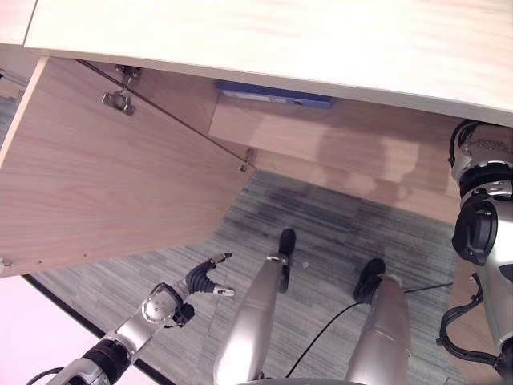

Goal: Put the empty folder in the office cabinet

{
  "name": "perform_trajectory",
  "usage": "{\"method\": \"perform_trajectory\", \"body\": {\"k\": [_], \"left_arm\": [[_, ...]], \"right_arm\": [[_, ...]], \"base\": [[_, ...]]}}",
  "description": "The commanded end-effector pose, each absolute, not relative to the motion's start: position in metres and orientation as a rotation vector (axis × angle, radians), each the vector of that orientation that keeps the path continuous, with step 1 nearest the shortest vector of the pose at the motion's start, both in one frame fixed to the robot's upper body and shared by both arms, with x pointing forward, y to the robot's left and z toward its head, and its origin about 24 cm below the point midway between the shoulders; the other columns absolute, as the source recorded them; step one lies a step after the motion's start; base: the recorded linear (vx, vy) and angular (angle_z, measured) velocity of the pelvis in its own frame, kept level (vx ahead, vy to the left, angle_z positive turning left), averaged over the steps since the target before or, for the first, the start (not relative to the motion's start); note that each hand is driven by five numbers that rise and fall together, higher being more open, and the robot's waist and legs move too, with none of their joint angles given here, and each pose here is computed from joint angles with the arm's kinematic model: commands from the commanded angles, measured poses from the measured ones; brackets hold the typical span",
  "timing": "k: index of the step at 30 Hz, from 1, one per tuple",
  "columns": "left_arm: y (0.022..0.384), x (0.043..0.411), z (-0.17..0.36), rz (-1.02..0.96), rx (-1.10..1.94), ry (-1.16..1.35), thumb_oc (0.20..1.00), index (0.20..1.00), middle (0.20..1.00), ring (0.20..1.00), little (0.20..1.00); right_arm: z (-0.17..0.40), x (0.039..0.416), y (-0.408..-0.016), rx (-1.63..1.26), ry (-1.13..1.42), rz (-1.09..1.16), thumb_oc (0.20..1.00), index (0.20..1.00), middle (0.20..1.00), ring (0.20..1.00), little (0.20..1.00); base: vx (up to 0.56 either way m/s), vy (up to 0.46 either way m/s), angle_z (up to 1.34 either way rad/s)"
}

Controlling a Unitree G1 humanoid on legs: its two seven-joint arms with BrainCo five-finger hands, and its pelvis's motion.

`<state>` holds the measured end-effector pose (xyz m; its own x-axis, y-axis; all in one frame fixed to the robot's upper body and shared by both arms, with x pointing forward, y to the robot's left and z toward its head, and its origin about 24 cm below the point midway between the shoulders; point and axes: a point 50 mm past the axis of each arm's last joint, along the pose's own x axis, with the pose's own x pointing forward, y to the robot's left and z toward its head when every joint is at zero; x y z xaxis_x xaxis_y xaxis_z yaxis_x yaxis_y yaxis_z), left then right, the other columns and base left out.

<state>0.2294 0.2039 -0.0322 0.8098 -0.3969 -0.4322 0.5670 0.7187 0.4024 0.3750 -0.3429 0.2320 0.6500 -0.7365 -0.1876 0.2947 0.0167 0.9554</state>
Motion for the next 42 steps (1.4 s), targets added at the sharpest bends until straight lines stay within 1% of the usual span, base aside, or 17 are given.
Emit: {"method": "perform_trajectory", "body": {"k": [1,5,6,7,8,9,12,15,26,30,34,35,36,42], "left_arm": [[0.225,0.227,-0.027,-0.487,0.561,0.340,1.000,1.000,1.000,1.000,1.000],[0.227,0.228,-0.026,-0.475,0.556,0.335,1.000,1.000,1.000,1.000,1.000],[0.228,0.228,-0.026,-0.450,0.559,0.332,1.000,1.000,1.000,1.000,1.000],[0.230,0.229,-0.024,-0.432,0.566,0.326,1.000,1.000,1.000,1.000,1.000],[0.230,0.229,-0.024,-0.430,0.566,0.325,1.000,1.000,1.000,1.000,1.000],[0.232,0.232,-0.022,-0.405,0.582,0.314,1.000,1.000,1.000,1.000,1.000],[0.235,0.233,-0.020,-0.355,0.596,0.293,1.000,1.000,1.000,1.000,1.000],[0.230,0.236,-0.018,-0.338,0.590,0.262,1.000,1.000,1.000,1.000,1.000],[0.222,0.233,-0.027,-0.332,0.558,0.284,1.000,1.000,1.000,1.000,1.000],[0.220,0.233,-0.027,-0.321,0.544,0.280,1.000,1.000,1.000,1.000,1.000],[0.216,0.235,-0.025,-0.322,0.518,0.267,1.000,1.000,1.000,1.000,1.000],[0.217,0.234,-0.026,-0.322,0.519,0.270,1.000,1.000,1.000,1.000,1.000],[0.216,0.235,-0.025,-0.319,0.498,0.271,1.000,1.000,1.000,1.000,1.000],[0.218,0.233,-0.026,-0.327,0.434,0.283,1.000,1.000,1.000,1.000,1.000]], "right_arm": [[0.307,0.368,-0.347,1.164,-0.612,-0.691,1.000,1.000,1.000,1.000,1.000],[0.299,0.370,-0.347,1.128,-0.554,-0.716,1.000,1.000,1.000,1.000,1.000],[0.288,0.372,-0.346,1.068,-0.453,-0.775,1.000,1.000,1.000,1.000,1.000],[0.285,0.372,-0.347,1.036,-0.403,-0.813,1.000,1.000,1.000,1.000,1.000],[0.286,0.372,-0.346,1.034,-0.402,-0.814,1.000,1.000,1.000,1.000,1.000],[0.281,0.373,-0.346,1.011,-0.342,-0.855,1.000,1.000,1.000,1.000,1.000],[0.275,0.379,-0.334,0.973,-0.265,-0.877,1.000,1.000,1.000,1.000,1.000],[0.257,0.382,-0.328,0.929,-0.161,-0.923,1.000,1.000,1.000,1.000,1.000],[0.238,0.387,-0.318,0.958,-0.106,-0.925,1.000,1.000,1.000,1.000,1.000],[0.221,0.386,-0.317,0.970,-0.075,-0.940,1.000,1.000,1.000,1.000,1.000],[0.180,0.385,-0.310,1.007,0.000,-0.955,1.000,1.000,1.000,1.000,1.000],[0.178,0.385,-0.310,1.008,0.001,-0.955,1.000,1.000,1.000,1.000,1.000],[0.160,0.384,-0.307,1.020,0.022,-0.940,1.000,1.000,1.000,1.000,1.000],[0.120,0.375,-0.307,1.042,-0.011,-0.873,1.000,1.000,1.000,1.000,1.000]], "base": [[0.00,0.000,0.00],[0.00,0.000,0.00],[0.00,0.000,0.00],[0.00,0.000,0.00],[0.00,0.000,0.00],[0.00,0.000,0.00],[0.00,0.000,0.00],[0.00,0.000,0.00],[0.00,0.000,0.00],[0.01,-0.012,-0.05],[0.00,-0.009,-0.03],[0.00,0.000,0.00],[0.00,-0.014,-0.04],[0.00,-0.006,-0.03]]}}
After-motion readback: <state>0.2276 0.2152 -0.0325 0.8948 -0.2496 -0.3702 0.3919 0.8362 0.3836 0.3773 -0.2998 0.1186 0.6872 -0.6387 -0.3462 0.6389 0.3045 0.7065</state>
